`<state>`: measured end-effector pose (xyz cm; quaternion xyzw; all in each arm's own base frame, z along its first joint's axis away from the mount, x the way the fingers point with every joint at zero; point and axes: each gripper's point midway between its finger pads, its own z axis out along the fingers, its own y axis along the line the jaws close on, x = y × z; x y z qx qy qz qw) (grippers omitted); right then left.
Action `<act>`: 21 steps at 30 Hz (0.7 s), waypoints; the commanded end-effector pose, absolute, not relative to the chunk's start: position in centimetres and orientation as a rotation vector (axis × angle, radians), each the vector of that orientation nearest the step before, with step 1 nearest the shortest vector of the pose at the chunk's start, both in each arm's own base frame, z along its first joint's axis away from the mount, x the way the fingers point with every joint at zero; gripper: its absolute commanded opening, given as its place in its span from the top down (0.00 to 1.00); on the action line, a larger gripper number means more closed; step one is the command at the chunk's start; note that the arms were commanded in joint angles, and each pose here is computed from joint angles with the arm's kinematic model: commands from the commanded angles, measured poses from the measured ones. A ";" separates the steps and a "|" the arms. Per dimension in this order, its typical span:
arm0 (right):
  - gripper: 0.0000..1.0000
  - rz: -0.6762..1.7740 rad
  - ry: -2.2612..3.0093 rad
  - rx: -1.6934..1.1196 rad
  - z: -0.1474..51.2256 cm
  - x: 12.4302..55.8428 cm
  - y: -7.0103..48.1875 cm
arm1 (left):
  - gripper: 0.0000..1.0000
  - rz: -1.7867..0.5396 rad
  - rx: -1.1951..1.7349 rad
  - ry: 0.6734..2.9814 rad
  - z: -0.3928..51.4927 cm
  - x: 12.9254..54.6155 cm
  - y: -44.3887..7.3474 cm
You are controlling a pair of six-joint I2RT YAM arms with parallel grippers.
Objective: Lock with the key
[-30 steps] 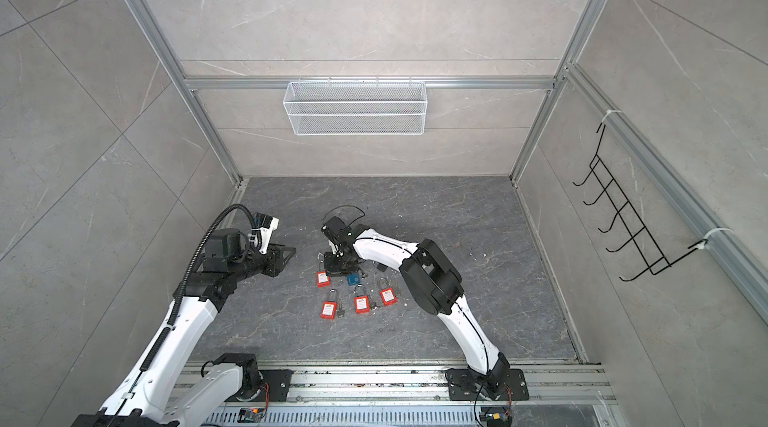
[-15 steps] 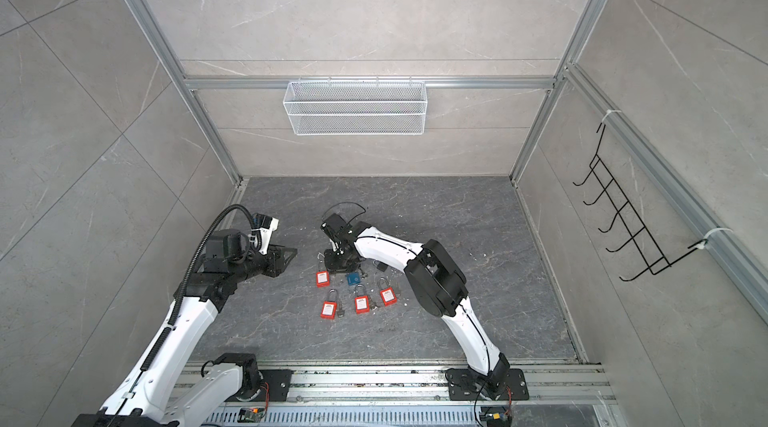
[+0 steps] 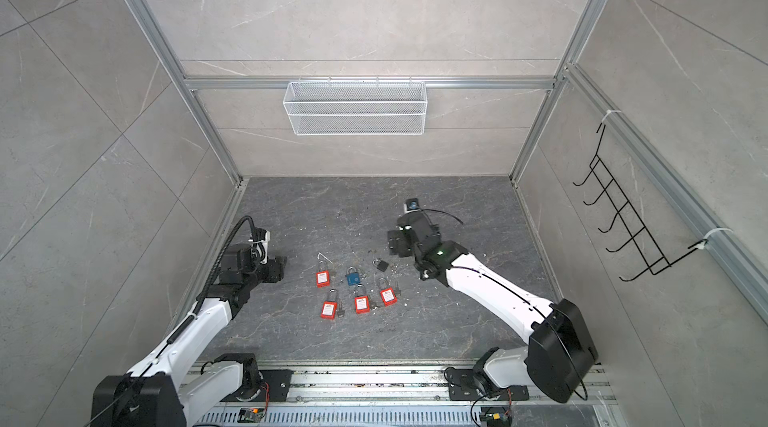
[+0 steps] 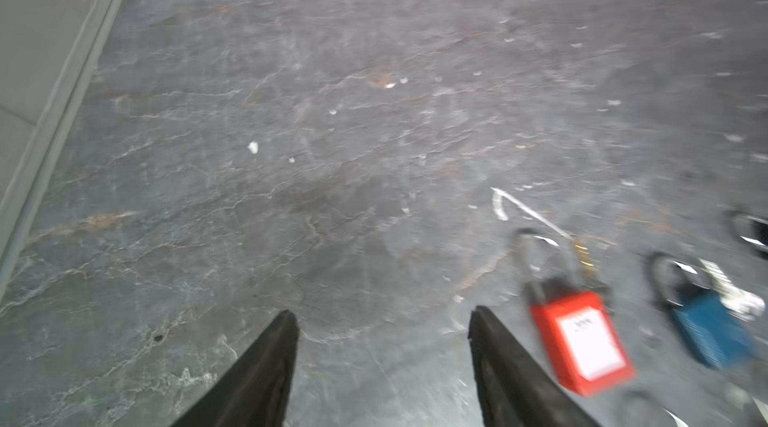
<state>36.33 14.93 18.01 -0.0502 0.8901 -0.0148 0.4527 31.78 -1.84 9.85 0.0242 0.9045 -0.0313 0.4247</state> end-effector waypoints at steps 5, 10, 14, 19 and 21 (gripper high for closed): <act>0.01 -0.425 1.970 0.036 13.5 38.2 4.8 | 0.01 -0.024 0.045 1.963 11.2 36.2 -0.6; 0.01 -0.285 1.940 0.064 11.8 37.1 2.6 | 0.00 -0.016 0.048 1.860 11.3 36.5 0.2; 0.01 -0.229 1.776 0.140 13.1 36.1 0.2 | 0.00 -0.052 0.066 1.860 9.9 36.8 0.1; 0.01 -0.131 1.831 0.061 10.4 37.5 1.0 | 0.00 -0.068 0.082 1.896 9.1 37.4 -0.1; 0.01 -0.113 1.837 0.051 10.1 38.3 1.1 | 0.00 -0.067 0.072 1.903 9.0 37.7 0.1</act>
